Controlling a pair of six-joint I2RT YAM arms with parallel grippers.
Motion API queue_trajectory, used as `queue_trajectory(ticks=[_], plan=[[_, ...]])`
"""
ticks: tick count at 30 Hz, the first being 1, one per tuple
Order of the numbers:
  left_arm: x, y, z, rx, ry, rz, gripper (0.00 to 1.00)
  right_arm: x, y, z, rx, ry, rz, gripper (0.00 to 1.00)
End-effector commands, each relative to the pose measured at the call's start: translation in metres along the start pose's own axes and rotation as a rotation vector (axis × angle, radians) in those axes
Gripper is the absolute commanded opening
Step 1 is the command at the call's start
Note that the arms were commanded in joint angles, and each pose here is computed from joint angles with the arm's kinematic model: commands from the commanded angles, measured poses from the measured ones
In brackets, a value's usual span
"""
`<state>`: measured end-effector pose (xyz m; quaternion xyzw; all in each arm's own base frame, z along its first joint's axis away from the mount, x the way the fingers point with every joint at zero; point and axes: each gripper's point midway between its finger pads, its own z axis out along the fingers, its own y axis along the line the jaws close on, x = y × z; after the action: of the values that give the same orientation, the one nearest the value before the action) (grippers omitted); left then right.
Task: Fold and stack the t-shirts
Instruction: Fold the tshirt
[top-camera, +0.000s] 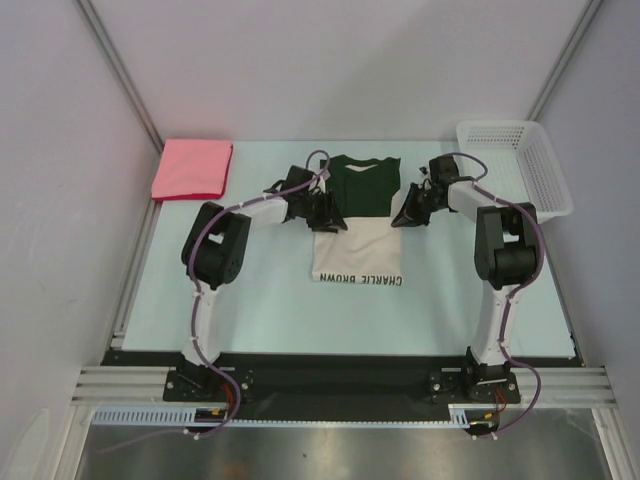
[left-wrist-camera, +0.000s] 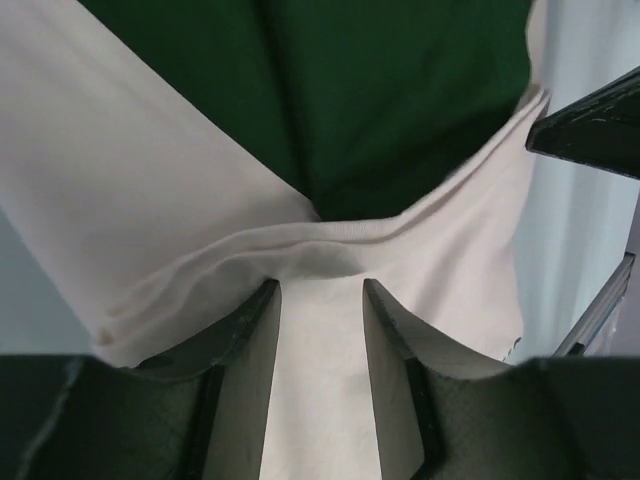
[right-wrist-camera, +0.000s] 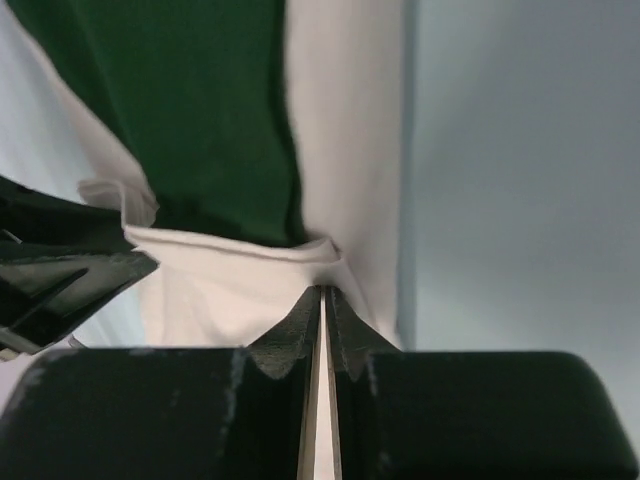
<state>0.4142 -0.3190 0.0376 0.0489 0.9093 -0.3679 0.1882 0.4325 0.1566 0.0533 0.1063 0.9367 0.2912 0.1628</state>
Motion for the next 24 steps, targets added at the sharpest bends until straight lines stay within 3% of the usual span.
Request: queue_trajectory(ticks=[1, 6, 8, 11, 13, 19, 24], plan=[[-0.034, 0.003, 0.0, 0.027, -0.024, 0.063, 0.45, -0.03, 0.003, 0.008, -0.072, -0.03, -0.013, 0.1], [-0.054, -0.016, -0.039, -0.025, -0.061, 0.14, 0.55, -0.041, -0.012, -0.013, 0.066, -0.021, -0.057, 0.12], [-0.058, -0.038, -0.075, -0.032, -0.123, 0.168, 0.6, -0.048, -0.008, -0.034, 0.122, -0.065, -0.091, 0.17], [-0.039, -0.064, -0.112, 0.012, -0.139, 0.183, 0.6, -0.041, 0.01, -0.075, 0.143, -0.096, -0.132, 0.28], [-0.007, -0.065, -0.112, 0.04, -0.083, 0.149, 0.57, -0.025, 0.026, -0.093, 0.103, -0.084, -0.127, 0.3], [0.08, -0.083, -0.108, 0.137, 0.059, 0.161, 0.46, 0.072, 0.068, -0.095, -0.178, 0.141, -0.064, 0.29], [0.122, -0.09, -0.099, 0.171, 0.132, 0.128, 0.43, 0.153, 0.077, -0.08, -0.195, 0.272, -0.08, 0.25]])
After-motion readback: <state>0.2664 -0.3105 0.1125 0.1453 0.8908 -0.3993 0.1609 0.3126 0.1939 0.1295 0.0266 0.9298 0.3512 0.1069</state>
